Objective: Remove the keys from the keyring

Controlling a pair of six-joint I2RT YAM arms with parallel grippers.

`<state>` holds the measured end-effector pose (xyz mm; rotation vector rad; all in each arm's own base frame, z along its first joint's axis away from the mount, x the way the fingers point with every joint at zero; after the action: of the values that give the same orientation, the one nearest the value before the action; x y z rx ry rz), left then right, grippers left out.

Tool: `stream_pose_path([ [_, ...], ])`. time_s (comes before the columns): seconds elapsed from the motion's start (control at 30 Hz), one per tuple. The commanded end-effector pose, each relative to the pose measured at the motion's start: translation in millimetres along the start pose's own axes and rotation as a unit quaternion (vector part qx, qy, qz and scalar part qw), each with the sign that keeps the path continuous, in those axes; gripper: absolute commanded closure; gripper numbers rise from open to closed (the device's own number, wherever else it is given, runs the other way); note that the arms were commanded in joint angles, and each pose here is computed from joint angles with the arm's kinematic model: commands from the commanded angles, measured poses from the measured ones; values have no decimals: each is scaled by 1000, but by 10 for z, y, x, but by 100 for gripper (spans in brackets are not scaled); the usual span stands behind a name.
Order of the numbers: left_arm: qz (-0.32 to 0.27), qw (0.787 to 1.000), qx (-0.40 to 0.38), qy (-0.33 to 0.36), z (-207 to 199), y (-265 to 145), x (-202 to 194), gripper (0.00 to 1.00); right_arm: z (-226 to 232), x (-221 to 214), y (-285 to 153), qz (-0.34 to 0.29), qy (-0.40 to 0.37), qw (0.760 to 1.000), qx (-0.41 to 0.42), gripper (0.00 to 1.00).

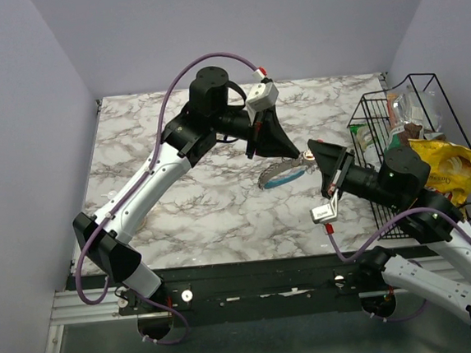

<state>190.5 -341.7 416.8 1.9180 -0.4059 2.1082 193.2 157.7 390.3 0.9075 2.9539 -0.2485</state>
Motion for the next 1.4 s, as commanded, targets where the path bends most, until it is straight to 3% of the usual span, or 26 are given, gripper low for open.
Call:
stream_pose_path([
  [0.0, -27, 1000, 5, 11, -5, -14, 185, 100, 36, 119, 80, -25, -143, 989, -9, 99],
  [0.13, -44, 999, 0, -25, 4, -34, 185, 100, 58, 169, 124, -37, -171, 984, -21, 99],
  [0.3, -72, 997, 0, -26, 33, -104, 213, 99, -65, 121, 97, -23, -149, 988, -37, 99],
  [0.4, -70, 997, 4, -28, 41, -145, 172, 79, -201, 87, 52, -12, -136, 989, -56, 99],
  [0.47, -67, 997, 1, -30, 32, -157, 141, 78, -301, 67, 7, -4, -131, 989, -68, 99],
  [0.67, -52, 998, 14, -27, 61, -209, 61, 61, -546, 27, -97, 8, -104, 990, -98, 99],
  [1.0, -10, 999, 28, 21, 82, -175, 29, 50, -642, 29, -143, 0, -71, 992, -105, 99],
  [1.37, 9, 999, -9, 53, -43, 14, 28, 48, -719, -5, -126, -5, -17, 994, -111, 99],
])
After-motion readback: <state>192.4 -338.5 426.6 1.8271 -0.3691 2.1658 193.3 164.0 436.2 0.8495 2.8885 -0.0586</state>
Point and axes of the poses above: each gripper's point midway between its finger pads, its own y axis out along the fingers, its own z axis along the line the jaws close on, x = y × z, the point moved 4 cm from there along -y, back along the fingers, and after that the axes turned 15 degrees about y, right-handed, at the moved point
